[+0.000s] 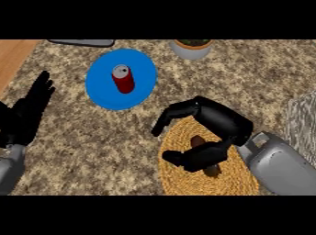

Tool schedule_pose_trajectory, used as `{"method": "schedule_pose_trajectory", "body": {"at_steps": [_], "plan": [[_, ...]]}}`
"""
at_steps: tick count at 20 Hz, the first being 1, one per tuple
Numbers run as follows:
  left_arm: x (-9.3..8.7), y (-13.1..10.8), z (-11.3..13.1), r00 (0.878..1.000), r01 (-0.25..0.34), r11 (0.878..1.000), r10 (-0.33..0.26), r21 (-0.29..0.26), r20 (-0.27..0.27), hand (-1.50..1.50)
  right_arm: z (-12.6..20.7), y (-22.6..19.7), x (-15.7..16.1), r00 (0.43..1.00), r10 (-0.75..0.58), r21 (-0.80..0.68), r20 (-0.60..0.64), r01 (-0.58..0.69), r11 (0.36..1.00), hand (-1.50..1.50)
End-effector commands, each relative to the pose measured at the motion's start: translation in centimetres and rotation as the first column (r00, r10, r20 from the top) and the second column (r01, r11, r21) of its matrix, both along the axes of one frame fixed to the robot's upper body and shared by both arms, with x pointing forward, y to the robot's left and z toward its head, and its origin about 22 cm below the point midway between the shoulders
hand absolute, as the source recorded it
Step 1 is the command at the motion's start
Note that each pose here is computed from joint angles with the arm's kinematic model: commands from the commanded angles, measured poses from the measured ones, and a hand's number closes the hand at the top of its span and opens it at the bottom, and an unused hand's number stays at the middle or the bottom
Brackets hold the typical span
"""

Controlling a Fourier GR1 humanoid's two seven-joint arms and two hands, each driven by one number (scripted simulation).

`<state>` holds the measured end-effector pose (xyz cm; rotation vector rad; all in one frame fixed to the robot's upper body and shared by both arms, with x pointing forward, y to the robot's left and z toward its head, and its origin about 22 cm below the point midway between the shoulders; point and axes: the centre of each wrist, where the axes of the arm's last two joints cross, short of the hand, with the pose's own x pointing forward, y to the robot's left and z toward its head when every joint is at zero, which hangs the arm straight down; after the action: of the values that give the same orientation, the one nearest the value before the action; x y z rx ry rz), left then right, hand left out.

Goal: Pick the sweet potato from the placemat and place it in the basket

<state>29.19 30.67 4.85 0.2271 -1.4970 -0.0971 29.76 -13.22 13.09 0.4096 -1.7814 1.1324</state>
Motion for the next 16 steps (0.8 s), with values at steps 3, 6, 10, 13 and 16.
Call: {"method": "schedule_pose_trajectory", "body": {"at_steps": [3, 6, 10, 13, 16], "plan": [[0.7, -1.3, -0.1, 0.995, 0.038, 0.998, -0.042, -0.040, -0.095, 0.00, -3.7, 6.6, -5.6, 0.861, 0.473, -0.248, 0.186, -0.425, 0.870, -1.50], [0.3, -0.4, -1.5, 0.992, 0.010, 0.999, -0.014, -0.032, -0.124, 0.00, -5.9, 11.0, -9.4, 0.842, 0.454, -0.275, 0.290, -0.381, 0.883, -1.50], [-0.3, 0.0, -1.8, 0.992, 0.001, 0.999, -0.005, -0.036, -0.122, 0.00, -3.4, 14.8, -11.5, 0.887, 0.388, -0.415, 0.249, -0.265, 0.871, -1.50], [0.0, 1.7, -1.8, 0.990, -0.040, 0.999, 0.037, -0.024, -0.135, 0.00, -1.6, 15.8, -10.7, 0.870, 0.381, -0.605, 0.314, -0.125, 0.786, -1.50], [-0.3, 1.2, -1.7, 0.990, -0.006, 1.000, 0.002, -0.027, -0.144, 0.00, 1.3, 17.0, -9.9, 0.802, 0.364, -0.707, 0.474, 0.100, 0.700, -1.50]]}}
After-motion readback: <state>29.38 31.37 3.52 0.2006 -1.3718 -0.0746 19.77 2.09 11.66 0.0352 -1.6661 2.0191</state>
